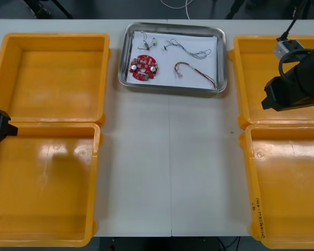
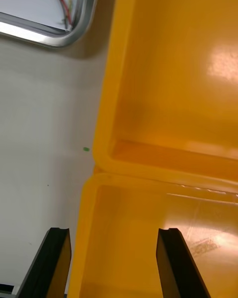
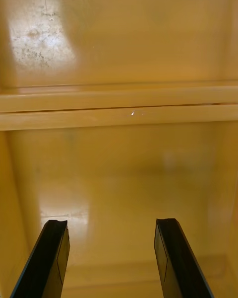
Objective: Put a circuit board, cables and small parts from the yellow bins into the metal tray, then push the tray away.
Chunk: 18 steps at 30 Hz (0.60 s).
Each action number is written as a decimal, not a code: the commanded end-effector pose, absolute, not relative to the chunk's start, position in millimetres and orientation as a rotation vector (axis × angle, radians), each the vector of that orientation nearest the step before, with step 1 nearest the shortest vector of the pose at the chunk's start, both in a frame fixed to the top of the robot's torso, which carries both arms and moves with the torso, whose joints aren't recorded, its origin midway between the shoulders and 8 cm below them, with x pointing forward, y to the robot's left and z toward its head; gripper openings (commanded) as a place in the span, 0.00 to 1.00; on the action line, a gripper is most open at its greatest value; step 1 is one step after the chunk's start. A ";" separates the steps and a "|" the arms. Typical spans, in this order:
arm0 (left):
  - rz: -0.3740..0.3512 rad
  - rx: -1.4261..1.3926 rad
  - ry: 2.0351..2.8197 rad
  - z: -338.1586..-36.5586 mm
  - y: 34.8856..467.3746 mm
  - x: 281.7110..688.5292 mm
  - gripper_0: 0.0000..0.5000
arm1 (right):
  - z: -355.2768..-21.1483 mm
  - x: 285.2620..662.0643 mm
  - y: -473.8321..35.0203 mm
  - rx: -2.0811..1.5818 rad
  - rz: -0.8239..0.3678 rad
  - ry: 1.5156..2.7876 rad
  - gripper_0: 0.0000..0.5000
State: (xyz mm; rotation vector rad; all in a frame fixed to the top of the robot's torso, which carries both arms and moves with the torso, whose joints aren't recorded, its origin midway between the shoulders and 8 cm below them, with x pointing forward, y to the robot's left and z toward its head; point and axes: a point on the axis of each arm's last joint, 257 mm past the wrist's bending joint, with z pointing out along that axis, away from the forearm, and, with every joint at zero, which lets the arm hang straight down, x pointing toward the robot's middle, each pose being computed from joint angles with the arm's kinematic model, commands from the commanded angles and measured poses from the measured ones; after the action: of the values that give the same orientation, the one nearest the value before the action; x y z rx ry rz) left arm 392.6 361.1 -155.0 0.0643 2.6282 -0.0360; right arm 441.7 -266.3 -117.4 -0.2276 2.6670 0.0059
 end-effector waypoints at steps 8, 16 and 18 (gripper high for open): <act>0.074 0.176 2.605 -142.5 377.6 389.4 1.00 | -107.5 418.0 -348.8 0.007 -0.070 2.684 1.00; 0.074 0.176 2.605 -142.5 377.6 389.4 1.00 | -115.7 406.5 -381.1 0.106 -0.057 2.693 1.00; 0.074 0.176 2.605 -142.5 377.6 389.4 1.00 | -118.2 405.3 -386.7 0.127 -0.030 2.688 1.00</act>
State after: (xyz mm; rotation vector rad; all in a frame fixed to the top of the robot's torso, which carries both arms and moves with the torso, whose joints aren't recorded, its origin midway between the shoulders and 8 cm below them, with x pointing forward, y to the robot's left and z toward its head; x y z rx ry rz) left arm 392.6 361.2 -155.0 0.0644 2.6283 -0.0359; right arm 407.6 -361.5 -131.2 0.0625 2.7249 -0.0152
